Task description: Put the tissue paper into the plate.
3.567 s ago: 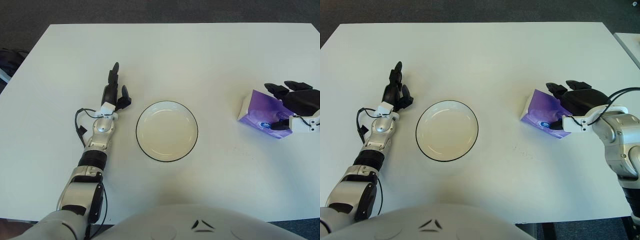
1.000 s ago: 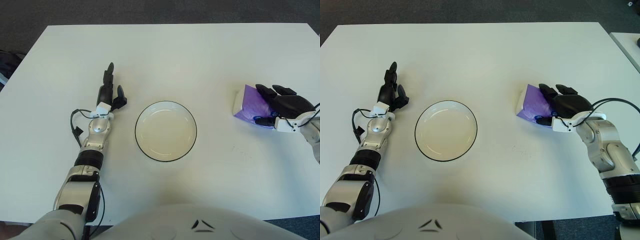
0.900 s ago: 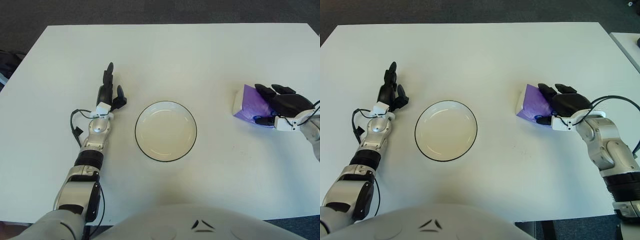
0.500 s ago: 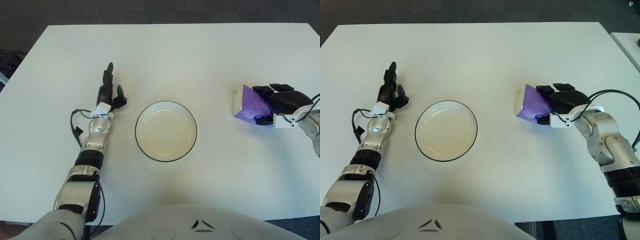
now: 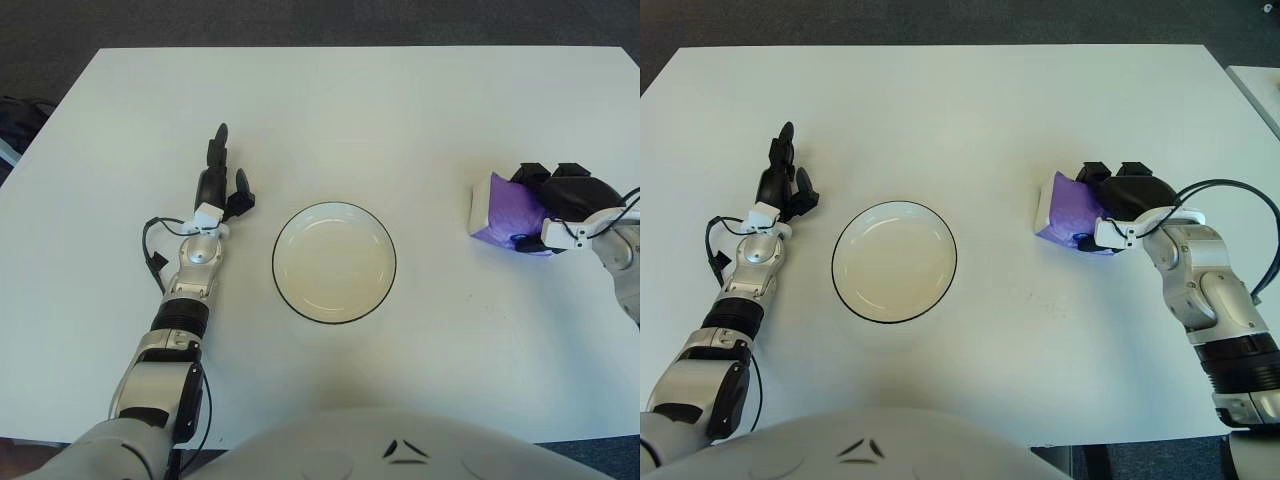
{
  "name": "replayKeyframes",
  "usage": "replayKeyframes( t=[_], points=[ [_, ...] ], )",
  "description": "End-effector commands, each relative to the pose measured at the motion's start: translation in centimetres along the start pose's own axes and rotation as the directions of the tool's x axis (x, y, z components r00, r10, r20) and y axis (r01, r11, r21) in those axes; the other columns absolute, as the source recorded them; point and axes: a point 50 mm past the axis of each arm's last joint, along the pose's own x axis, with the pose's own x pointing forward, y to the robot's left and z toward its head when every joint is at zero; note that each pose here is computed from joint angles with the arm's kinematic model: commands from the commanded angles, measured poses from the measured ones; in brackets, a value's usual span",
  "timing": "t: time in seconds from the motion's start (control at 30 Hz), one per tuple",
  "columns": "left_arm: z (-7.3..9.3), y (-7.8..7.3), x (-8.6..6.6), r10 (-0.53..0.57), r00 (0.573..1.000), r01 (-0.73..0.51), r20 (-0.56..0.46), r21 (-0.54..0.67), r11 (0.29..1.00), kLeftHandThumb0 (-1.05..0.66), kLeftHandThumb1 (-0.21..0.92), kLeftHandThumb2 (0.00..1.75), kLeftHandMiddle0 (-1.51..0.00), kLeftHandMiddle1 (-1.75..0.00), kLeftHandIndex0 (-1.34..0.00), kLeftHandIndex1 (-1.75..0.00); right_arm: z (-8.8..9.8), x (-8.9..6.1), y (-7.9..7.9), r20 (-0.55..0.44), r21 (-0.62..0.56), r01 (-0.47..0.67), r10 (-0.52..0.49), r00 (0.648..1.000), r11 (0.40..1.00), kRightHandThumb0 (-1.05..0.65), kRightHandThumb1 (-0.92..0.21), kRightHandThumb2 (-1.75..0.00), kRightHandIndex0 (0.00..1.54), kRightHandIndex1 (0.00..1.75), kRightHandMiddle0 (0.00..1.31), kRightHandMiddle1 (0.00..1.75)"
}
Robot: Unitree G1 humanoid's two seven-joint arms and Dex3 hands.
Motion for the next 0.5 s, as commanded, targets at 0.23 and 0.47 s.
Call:
replayKeyframes(
  t=[0.23, 0.47],
  points=[
    [-5.26, -1.60, -5.66, -0.027, 0.962, 0.021, -0.273, -0.022, 1.000, -0.83, 0.92, 1.01, -0.05, 0.00, 0.00, -0.12, 0.26, -0.69, 2.55, -0.071, 0.114, -0.013, 0.021, 0.997, 0.993, -0.14, -0.26, -1.27, 1.16, 1.75, 0.99, 1.75],
    [-5.29, -1.69, -5.59, -0.028, 0.962, 0.023, -0.273, -0.020, 1.000, -0.83, 0.92, 1.01, -0.05, 0.00, 0.00, -0.12, 0.81, -1.13, 2.55, -0.102, 0.133, 0.012, 0.001, 0.995, 0.991, -0.09, -0.27, -1.33, 1.21, 1.75, 1.03, 1.75]
  ],
)
